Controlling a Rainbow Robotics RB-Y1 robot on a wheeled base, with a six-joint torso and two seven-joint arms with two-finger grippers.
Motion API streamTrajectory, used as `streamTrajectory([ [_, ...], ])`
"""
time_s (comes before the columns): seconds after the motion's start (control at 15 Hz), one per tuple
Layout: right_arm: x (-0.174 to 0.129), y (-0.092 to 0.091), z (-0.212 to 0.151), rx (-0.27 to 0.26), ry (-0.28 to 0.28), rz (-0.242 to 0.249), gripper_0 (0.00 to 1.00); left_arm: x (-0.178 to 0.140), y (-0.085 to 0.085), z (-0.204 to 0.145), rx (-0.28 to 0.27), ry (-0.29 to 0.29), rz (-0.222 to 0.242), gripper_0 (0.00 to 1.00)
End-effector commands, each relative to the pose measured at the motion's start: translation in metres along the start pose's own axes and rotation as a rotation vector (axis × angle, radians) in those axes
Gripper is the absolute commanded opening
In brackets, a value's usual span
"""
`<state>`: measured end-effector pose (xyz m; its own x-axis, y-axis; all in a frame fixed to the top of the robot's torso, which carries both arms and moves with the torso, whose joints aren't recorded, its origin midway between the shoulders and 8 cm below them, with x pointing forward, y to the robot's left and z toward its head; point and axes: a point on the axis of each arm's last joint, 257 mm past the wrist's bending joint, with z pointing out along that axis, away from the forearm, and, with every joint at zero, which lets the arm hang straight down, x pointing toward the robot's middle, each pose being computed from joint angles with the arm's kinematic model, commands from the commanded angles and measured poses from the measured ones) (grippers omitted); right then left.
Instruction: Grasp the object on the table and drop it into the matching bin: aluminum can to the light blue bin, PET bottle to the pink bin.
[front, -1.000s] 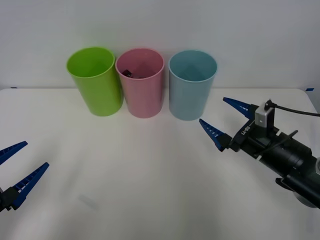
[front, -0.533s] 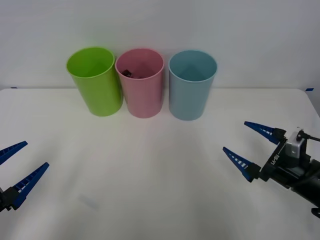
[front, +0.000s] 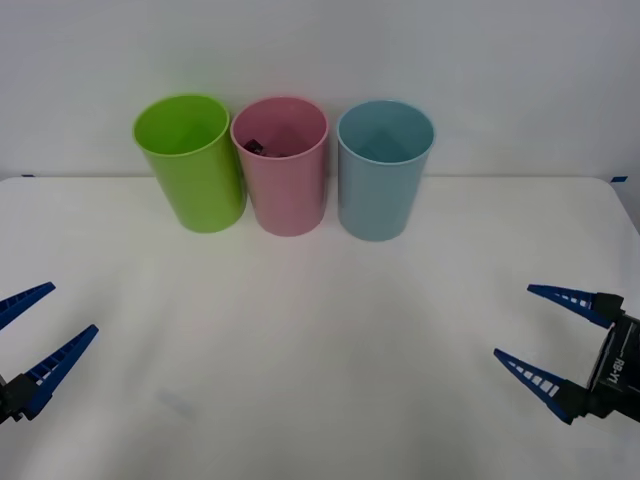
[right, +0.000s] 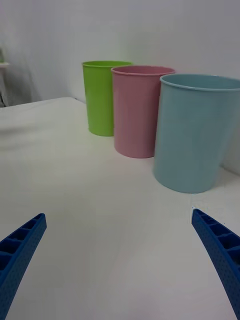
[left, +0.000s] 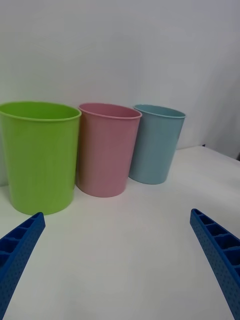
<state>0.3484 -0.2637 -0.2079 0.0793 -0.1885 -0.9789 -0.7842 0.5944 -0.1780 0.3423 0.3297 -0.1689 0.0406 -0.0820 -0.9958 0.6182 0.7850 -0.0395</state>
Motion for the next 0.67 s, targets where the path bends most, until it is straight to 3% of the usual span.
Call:
streamTrajectory([
  [0.07, 0.007, 0.013, -0.022, -0.024, 0.022, 0.025, 1.00, 0.000, 0.000, 0.000, 0.000, 0.000, 0.000, 1.00],
  [0.4, 0.022, 0.023, -0.028, -0.040, 0.067, 0.034, 1.00, 0.000, 0.000, 0.000, 0.000, 0.000, 0.000, 1.00],
  [0.67, 0.022, 0.023, -0.028, -0.040, 0.067, 0.034, 1.00, 0.000, 0.000, 0.000, 0.000, 0.000, 0.000, 1.00],
])
